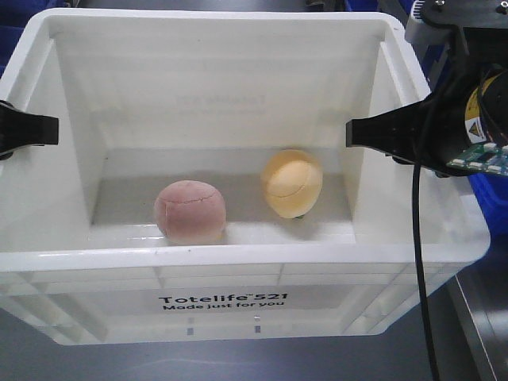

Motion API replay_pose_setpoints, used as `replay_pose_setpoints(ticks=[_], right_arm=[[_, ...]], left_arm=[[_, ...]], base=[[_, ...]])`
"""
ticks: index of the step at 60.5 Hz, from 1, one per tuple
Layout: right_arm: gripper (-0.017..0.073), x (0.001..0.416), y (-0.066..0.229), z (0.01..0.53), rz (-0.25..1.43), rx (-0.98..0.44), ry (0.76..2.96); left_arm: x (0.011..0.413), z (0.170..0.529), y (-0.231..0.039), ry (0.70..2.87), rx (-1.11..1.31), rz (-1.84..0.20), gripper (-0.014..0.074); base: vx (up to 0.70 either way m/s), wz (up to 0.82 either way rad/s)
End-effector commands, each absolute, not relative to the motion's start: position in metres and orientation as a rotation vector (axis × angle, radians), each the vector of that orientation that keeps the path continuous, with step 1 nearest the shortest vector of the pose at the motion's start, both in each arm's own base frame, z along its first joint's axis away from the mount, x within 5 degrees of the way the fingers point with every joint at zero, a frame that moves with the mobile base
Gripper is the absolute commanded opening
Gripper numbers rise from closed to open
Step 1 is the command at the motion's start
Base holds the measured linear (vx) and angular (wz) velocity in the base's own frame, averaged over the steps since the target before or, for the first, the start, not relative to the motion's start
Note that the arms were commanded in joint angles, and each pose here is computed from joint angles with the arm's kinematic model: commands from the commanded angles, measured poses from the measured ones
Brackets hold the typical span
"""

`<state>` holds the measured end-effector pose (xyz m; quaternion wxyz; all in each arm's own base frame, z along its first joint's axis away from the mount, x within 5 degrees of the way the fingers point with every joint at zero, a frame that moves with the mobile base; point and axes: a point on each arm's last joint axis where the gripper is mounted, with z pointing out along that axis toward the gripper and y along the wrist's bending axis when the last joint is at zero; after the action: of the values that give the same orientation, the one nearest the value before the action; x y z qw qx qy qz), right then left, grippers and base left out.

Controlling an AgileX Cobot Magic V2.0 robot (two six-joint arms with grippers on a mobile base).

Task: Place moving items into box and shelve
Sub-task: 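Keep gripping the tote rims while the base approaches the blue-bin roller shelf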

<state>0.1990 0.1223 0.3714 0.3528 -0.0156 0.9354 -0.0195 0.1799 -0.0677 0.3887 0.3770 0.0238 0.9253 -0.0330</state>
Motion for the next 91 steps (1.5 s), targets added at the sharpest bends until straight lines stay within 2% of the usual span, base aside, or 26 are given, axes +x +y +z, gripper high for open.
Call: replay_pose_setpoints(ticks=[1,91], right_arm=[[0.0075,0.2015,0.1133,0.3996,-0.058,-0.065,2.236],[0.0075,0.2015,0.1133,0.3996,-0.058,-0.065,2.236]], left_arm=[[0.1793,0.414,-0.0667,2.188,0.082,-0.126,-0.0022],[0.1793,0.414,-0.0667,2.188,0.082,-0.126,-0.0022]], base=[[0.36,-0.07],[0.37,0.0]])
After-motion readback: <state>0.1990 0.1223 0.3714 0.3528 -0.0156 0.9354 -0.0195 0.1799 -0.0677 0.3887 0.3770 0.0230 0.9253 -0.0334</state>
